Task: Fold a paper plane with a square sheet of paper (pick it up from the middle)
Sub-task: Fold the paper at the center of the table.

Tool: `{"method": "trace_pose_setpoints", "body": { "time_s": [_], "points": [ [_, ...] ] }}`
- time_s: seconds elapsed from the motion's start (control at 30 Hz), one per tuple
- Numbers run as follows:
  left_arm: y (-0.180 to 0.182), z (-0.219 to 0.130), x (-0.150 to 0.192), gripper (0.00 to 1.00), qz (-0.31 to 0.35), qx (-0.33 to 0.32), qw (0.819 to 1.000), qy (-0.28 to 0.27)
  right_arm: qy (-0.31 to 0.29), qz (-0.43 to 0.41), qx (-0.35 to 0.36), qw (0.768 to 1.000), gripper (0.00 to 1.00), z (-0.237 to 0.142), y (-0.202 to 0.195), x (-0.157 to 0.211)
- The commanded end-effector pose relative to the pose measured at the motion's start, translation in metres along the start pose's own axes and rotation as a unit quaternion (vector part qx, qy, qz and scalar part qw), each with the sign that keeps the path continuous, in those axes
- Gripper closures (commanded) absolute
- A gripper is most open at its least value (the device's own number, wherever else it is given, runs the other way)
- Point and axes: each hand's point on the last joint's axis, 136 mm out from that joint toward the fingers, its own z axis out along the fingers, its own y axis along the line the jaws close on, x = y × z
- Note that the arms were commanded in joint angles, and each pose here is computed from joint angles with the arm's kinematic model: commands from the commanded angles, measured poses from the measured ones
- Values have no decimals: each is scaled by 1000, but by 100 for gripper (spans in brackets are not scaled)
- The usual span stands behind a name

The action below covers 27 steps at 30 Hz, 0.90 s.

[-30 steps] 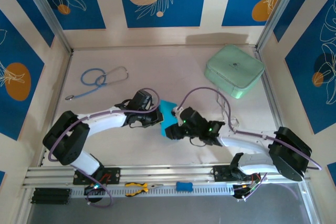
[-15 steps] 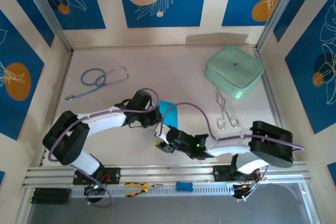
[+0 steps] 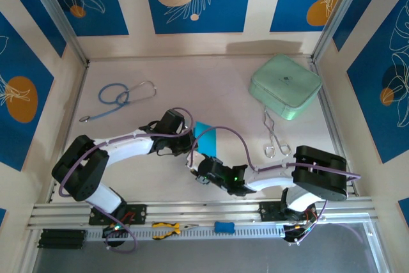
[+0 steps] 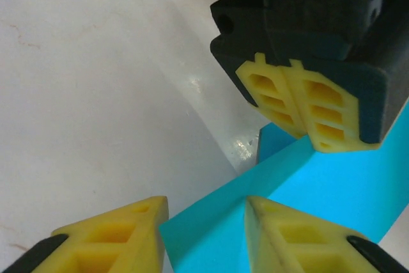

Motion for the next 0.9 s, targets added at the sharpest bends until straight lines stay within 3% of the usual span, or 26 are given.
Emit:
{"method": "trace_pose_setpoints", "body": {
  "time_s": [0.0, 0.3, 0.63, 0.87],
  "points": [
    [2, -5, -3, 97, -6, -2, 1000, -5, -21, 19, 10, 1000, 66, -7, -5, -10],
    [2, -6, -3, 97, -4, -5, 1000, -6, -12, 29, 1, 1000, 76, -10, -4, -6],
    [1, -7, -3, 97, -3, -3, 1000, -6, 1, 26, 15, 1000, 74, -6, -7, -2],
    [2, -8, -3, 96, -2, -7, 1000, -8, -4, 40, 13, 999, 85, -9, -10, -4]
  ]
}}
